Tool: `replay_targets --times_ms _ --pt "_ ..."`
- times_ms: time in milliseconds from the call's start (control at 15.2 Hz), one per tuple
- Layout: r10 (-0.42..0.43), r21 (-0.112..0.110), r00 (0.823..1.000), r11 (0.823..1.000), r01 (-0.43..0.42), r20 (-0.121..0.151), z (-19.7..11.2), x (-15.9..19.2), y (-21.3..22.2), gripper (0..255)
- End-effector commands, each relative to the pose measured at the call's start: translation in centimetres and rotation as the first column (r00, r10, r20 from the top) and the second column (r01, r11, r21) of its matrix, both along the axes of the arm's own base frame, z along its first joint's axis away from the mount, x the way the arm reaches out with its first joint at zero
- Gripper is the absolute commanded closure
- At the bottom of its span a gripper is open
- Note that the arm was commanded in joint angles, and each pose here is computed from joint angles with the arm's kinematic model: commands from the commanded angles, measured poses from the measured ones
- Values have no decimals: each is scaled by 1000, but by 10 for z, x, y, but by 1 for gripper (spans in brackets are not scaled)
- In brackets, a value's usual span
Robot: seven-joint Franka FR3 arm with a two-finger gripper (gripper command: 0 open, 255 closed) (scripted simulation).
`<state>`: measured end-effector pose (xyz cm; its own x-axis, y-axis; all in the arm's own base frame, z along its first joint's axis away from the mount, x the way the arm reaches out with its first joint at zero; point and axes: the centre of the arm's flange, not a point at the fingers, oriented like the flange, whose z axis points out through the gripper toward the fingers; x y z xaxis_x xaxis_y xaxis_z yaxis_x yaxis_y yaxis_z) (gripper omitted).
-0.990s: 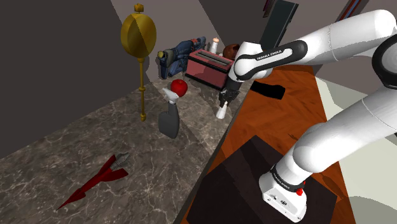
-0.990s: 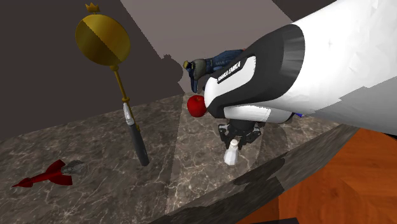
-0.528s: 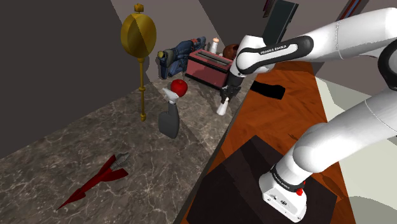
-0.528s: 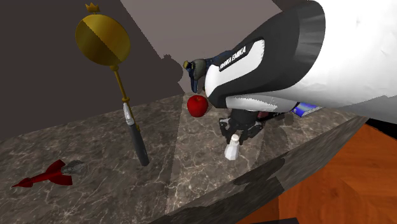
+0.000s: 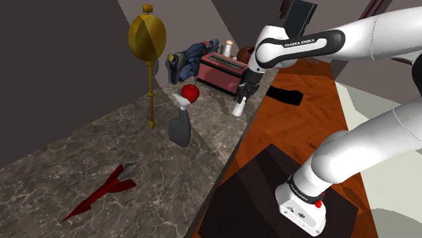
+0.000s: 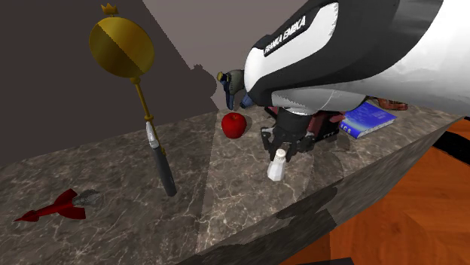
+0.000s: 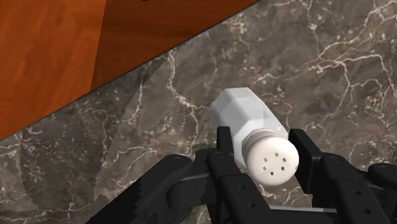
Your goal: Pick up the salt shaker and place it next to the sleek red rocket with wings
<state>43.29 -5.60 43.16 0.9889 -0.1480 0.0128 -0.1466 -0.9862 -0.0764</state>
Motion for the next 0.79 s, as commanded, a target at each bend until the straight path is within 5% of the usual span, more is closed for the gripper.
replay_targets --times_ms 0,726 --pt "0 0 1000 1000 0 0 10 -1 0 255" --pt "0 0 1000 1000 0 0 68 -1 0 255"
